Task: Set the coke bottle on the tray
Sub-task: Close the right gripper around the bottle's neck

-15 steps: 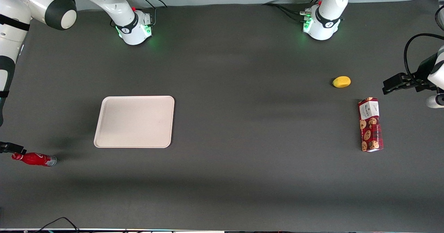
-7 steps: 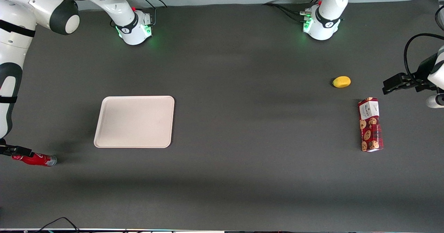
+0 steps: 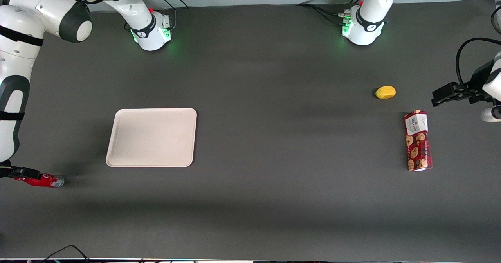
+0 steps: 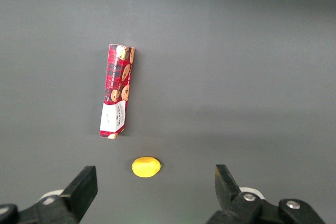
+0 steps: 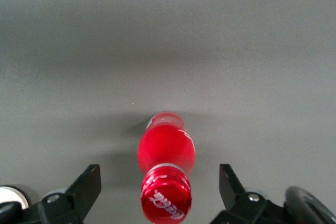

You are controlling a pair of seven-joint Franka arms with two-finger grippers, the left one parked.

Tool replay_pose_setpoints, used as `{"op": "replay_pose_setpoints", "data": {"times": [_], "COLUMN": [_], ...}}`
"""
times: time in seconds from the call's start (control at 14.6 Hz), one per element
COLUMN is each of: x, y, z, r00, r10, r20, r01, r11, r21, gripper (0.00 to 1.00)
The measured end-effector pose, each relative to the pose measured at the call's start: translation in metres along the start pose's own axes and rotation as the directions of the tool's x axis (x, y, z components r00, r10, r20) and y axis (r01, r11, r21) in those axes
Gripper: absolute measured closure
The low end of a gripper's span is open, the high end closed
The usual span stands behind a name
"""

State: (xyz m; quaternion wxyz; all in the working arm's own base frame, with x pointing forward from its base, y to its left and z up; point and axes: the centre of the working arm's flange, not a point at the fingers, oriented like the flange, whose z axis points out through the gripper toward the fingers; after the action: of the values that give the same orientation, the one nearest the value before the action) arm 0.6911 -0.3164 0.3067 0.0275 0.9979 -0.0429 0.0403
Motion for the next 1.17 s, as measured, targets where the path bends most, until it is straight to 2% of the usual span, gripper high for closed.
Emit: {"op": "replay_pose_setpoints", "data": {"times": [0.21, 0.34, 0.41, 0.55, 0.62, 0.69, 0.82, 0.89, 0.96, 1.17], "x": [0.0015, 0.0023, 0.0025, 0.0026, 0.0026, 0.0026, 0.0023, 0.0023, 0.0028, 0.0035], "y": [-0.0007, -0.0010, -0.0011, -0.0012, -0.0011, -0.0010, -0.0005, -0.0003, -0.0002, -0.0007], "z": [-0.0022, -0.0033, -0.0035, -0.0032, -0.0030, -0.0029, -0.0027, -0.0024, -0.0035, -0.0036], "r00": [1.000, 1.000, 1.000, 1.000, 1.000, 1.000, 1.000, 1.000, 1.000, 1.000], "r10": [-0.002, -0.003, -0.004, -0.004, -0.004, -0.004, -0.004, -0.003, -0.004, -0.005], "r20": [-0.005, -0.007, -0.007, -0.007, -0.007, -0.007, -0.006, -0.006, -0.008, -0.012], "r01": [0.002, 0.003, 0.004, 0.004, 0.004, 0.004, 0.004, 0.003, 0.004, 0.005], "r11": [1.000, 1.000, 1.000, 1.000, 1.000, 1.000, 1.000, 1.000, 1.000, 1.000], "r21": [-0.002, -0.002, -0.003, -0.003, -0.003, -0.003, -0.003, -0.004, -0.005, -0.007], "gripper": [0.04, 0.21, 0.21, 0.32, 0.32, 0.37, 0.56, 0.56, 0.62, 0.63]}}
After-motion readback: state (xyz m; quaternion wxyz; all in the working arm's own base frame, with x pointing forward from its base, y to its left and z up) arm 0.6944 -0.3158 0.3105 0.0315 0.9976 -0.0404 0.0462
